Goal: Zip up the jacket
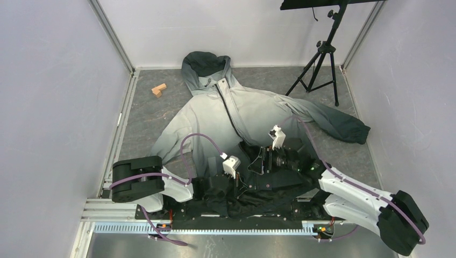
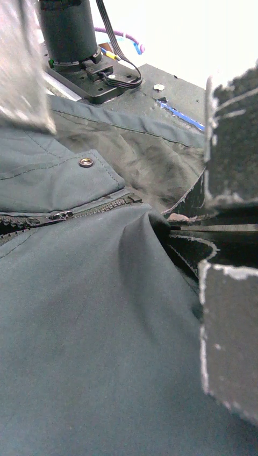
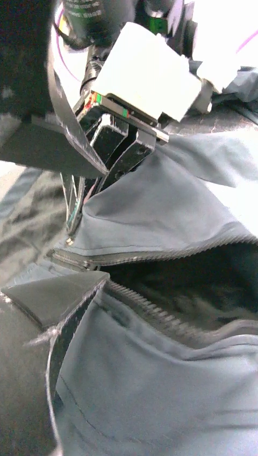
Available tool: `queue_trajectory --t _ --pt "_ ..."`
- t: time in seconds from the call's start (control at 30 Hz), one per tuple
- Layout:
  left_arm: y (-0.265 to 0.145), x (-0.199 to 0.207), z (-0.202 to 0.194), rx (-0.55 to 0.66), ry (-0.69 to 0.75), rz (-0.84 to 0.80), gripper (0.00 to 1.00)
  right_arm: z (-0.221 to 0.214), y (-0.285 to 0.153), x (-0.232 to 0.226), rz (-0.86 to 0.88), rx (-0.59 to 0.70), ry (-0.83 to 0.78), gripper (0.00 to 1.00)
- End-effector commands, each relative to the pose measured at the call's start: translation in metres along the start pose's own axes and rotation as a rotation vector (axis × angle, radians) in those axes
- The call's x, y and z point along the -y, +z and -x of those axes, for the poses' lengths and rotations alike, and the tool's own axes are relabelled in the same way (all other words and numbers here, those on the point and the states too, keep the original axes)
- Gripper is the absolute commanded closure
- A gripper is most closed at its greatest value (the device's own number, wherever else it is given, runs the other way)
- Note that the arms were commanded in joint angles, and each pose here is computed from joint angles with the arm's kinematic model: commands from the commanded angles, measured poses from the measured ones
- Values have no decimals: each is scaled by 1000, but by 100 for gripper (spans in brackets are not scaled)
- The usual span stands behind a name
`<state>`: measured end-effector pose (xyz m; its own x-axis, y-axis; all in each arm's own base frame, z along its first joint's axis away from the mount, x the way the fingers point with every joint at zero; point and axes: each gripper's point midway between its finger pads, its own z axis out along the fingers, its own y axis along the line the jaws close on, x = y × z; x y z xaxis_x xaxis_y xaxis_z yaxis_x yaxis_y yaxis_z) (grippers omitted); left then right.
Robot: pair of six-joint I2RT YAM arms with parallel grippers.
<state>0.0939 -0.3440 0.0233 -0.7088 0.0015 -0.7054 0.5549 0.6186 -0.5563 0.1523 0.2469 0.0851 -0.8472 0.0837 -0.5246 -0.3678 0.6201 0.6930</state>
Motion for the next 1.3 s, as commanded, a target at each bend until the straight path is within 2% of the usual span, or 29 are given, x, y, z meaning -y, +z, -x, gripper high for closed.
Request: queue_trajectory --t 0.0,0.03,0.1,0.17,0.23,0.3,0.43,0.57,0.6,0.67,0.87,1.03,1.17,1.27 --pt "-1 3 9 42 25 -23 98 12 -16 14 -72 -62 -458 24" --pt "-1 3 8 42 25 -25 98 8 -16 12 -34 -90 -533 12" --pt "0 4 9 45 21 -29 98 4 -18 8 35 -146 -704 2" --pt "-1 4 10 50 19 -32 98 10 -20 11 25 -196 -838 2" --pt "-3 4 11 58 16 -39 98 20 -18 9 16 -193 -917 4" --pt "-5 5 12 67 13 -50 98 19 -17 1 75 -214 -970 14" --pt "-10 5 13 83 15 -73 98 10 -17 -9 171 -263 -1012 50" --pt "-12 9 13 87 26 -100 98 8 -18 -8 215 -253 -1123 61" --pt "-12 9 13 88 28 -104 98 4 -18 -7 245 -243 -1181 66" --pt "-12 9 12 89 28 -110 98 0 -18 -6 301 -228 -1301 70" --pt "-11 11 12 83 52 -120 98 -5 -19 -16 427 -199 -1480 69" --pt "-13 12 13 89 62 -133 98 -14 -13 -17 488 -203 -1475 64" --pt "-15 12 13 97 66 -138 98 -17 -6 -1 450 -255 -1465 61" --pt "-16 12 14 102 69 -143 98 -14 -1 3 416 -236 -1464 58"
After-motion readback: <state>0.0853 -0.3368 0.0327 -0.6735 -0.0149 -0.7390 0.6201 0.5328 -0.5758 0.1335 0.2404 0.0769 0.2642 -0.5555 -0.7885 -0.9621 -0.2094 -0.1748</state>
